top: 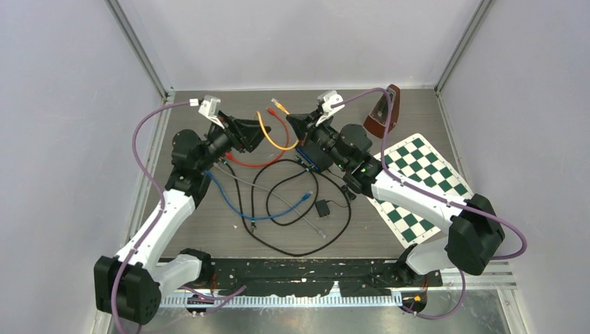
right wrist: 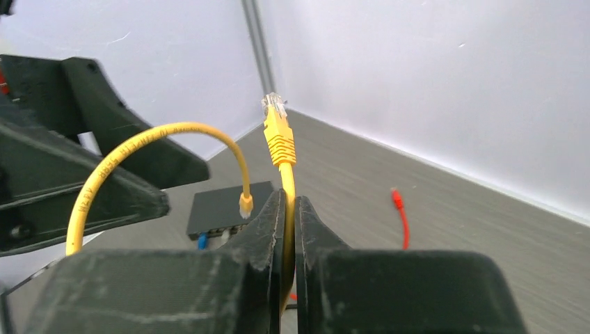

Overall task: Insert the plug into the switch port
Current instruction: Pick up the connector from the center of the board.

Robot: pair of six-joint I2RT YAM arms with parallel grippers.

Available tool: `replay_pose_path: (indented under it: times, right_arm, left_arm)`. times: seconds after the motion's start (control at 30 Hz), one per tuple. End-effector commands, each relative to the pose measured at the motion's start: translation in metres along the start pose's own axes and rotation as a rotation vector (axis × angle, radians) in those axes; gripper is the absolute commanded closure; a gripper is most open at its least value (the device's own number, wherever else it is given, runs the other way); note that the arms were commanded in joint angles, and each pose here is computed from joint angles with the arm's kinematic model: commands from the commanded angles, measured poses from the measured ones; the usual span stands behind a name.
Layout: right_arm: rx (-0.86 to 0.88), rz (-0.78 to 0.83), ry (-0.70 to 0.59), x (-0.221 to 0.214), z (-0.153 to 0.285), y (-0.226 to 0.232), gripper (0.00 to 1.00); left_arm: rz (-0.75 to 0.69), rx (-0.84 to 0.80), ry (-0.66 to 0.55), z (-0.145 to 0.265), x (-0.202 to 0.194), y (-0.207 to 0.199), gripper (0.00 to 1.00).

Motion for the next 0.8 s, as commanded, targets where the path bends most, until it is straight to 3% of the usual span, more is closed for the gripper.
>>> replay_pose_path:
  times: [0.0,0.17,0.3,0.5,0.77]
  right_arm:
    - [-0.105,0.099,-0.190,0.037,0.006,-0.003,0.95]
    - [-0.136,0.171,-0.219,0.051,0.001,-0.004,0.95]
    - [-0.142,0.202,-0.222,0.055,-0.006,-0.005,0.95]
    - [-0.133,0.206,-0.207,0.048,-0.014,-0.005,0.95]
    - [-0.130,0.223,-0.180,0.031,-0.015,0.015,0.95]
  left_arm:
    - [-0.048,0.201,-0.041,0.018,0.003,0.007,0.41]
    - [0.022,0.285,0.050,0.033,-0.016,0.010,0.42]
    - [0.049,0.293,0.054,0.045,-0.023,0.003,0.41]
    - [0.050,0.263,-0.001,0.048,0.004,-0.014,0.41]
    - [0.074,0.105,-0.037,0.015,0.036,-0.020,0.42]
Point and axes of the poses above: each gripper's point midway between its finger pads, its own z axis back along the fingers, its own y axis along the line the jaws close on, x = y × z, the point moved 10 cm from there along z, back along the fingers, and after that the axes turned 5 degrees about -z, right-handed, at the moved point
